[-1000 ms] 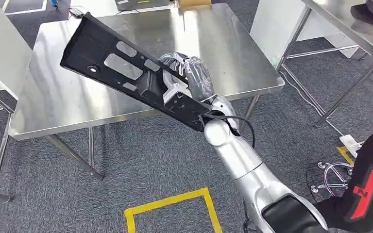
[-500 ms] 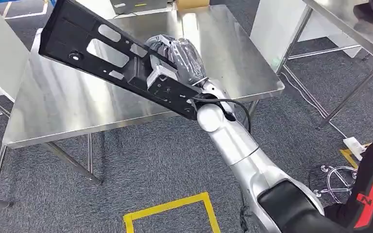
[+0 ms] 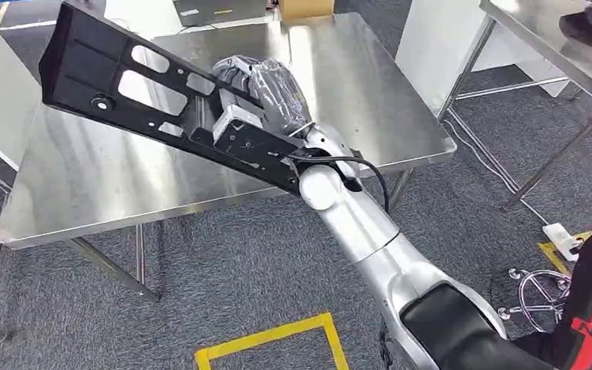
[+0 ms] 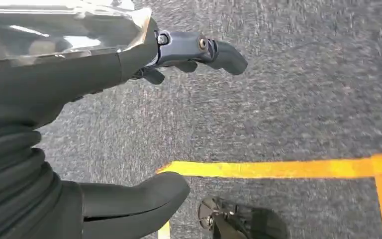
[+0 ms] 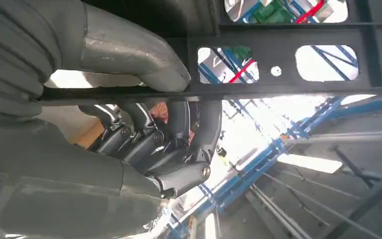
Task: Take the parts from the cabinet and place them on the table.
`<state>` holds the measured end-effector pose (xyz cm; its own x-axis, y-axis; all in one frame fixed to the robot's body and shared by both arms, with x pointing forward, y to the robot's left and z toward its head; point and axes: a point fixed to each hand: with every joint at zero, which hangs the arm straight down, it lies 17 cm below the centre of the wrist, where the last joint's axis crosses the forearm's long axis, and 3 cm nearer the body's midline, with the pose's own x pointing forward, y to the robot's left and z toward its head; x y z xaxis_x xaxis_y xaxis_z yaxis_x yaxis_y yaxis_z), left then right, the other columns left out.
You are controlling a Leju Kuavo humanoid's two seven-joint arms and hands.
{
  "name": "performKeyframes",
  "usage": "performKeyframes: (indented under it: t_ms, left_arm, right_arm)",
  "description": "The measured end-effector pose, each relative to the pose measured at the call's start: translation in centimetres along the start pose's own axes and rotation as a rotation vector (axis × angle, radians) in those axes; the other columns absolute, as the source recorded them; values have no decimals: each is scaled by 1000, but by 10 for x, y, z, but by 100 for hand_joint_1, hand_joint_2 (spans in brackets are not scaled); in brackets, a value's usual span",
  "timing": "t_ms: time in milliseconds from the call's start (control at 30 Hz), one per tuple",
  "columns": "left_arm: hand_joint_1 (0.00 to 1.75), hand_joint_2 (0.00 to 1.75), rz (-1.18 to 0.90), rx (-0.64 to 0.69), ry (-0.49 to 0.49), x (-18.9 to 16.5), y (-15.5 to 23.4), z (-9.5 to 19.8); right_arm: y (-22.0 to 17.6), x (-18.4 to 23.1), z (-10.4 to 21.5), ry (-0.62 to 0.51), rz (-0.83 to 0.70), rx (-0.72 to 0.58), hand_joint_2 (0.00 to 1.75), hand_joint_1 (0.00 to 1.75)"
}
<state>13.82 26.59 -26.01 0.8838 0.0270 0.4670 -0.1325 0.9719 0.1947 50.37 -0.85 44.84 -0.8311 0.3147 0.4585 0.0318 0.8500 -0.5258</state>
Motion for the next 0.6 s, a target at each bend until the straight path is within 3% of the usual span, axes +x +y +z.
performKeyframes:
  t_ms: [600]
  left_arm:
    - [0, 175, -8, -16, -17, 4, -4, 0]
  right_arm:
    - [7, -7, 5, 20, 28, 25, 175, 175]
